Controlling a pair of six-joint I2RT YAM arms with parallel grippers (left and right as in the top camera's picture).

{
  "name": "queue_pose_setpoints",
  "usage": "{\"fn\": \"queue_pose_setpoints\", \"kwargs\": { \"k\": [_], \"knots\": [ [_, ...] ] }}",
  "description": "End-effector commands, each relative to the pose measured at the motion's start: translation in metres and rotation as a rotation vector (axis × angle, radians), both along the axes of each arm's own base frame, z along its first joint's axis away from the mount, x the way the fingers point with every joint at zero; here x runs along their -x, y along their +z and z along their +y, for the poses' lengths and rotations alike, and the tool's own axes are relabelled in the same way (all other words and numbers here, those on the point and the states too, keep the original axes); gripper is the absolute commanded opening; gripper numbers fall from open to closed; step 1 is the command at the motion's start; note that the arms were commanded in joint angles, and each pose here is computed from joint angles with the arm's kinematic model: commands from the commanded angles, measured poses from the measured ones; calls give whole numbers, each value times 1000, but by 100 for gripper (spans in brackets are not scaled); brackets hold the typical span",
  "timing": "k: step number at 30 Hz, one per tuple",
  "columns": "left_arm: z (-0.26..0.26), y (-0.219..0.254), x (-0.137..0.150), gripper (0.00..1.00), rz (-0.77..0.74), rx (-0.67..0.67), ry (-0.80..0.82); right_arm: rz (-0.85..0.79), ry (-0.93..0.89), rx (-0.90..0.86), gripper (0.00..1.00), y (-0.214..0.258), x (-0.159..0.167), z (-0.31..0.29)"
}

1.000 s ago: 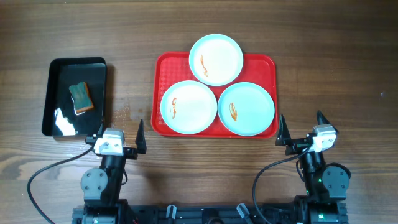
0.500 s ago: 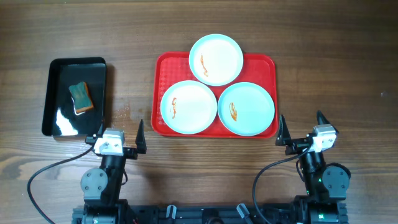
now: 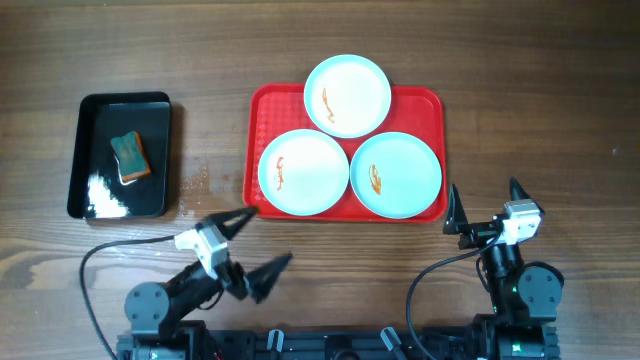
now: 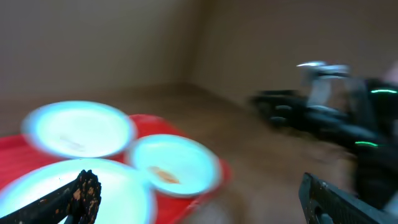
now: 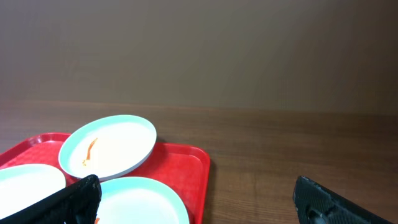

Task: Clean dirty plates on tray and stack at the side
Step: 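Move the left gripper over the green sponge in the black tray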

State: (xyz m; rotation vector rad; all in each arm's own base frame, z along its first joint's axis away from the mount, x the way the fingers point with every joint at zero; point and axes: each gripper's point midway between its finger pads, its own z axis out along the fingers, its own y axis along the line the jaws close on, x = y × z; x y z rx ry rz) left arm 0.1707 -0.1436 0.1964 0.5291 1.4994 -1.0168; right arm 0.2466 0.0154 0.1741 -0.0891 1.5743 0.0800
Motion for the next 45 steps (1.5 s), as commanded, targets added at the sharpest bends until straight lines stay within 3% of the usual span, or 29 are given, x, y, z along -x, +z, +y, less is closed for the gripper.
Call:
{"fn": "queue_pose_setpoints", "kwargs": {
  "k": [1,7,11,14,19,22,24,28,30,33,38,42,45],
  "knots": [
    [-17,16,36,100,67,72,-232,4,-14,18,100,-1,-1,-2],
    [-9,81,53,100,-210,160,-193,3,-14,17,100,-1,-1,-2],
    [3,106,37,100,-210,195,-65,3,-14,17,100,-1,-1,-2],
    [12,110,17,100,-185,105,39,4,-14,18,100,-1,-1,-2],
    [53,115,-38,100,18,-34,316,4,-14,18,100,-1,-1,-2],
    [73,123,-63,100,153,-84,386,4,-14,17,100,-1,-1,-2],
    [90,122,-83,100,291,-87,455,4,-14,17,100,-1,-1,-2],
    [150,95,-117,100,625,-185,758,3,-14,17,100,-1,-1,-2],
    [170,83,-125,100,758,-278,827,4,-14,18,100,-1,-1,-2],
    [175,76,-135,100,877,-301,813,4,-14,18,100,-1,-1,-2],
    [182,55,-153,100,956,-314,806,4,-14,18,100,-1,-1,-2],
    [239,27,-158,100,1079,-369,1140,4,-14,18,100,-1,-1,-2],
    [268,2,-158,100,1151,-480,1267,4,-14,18,100,-1,-1,-2]
  ]
}}
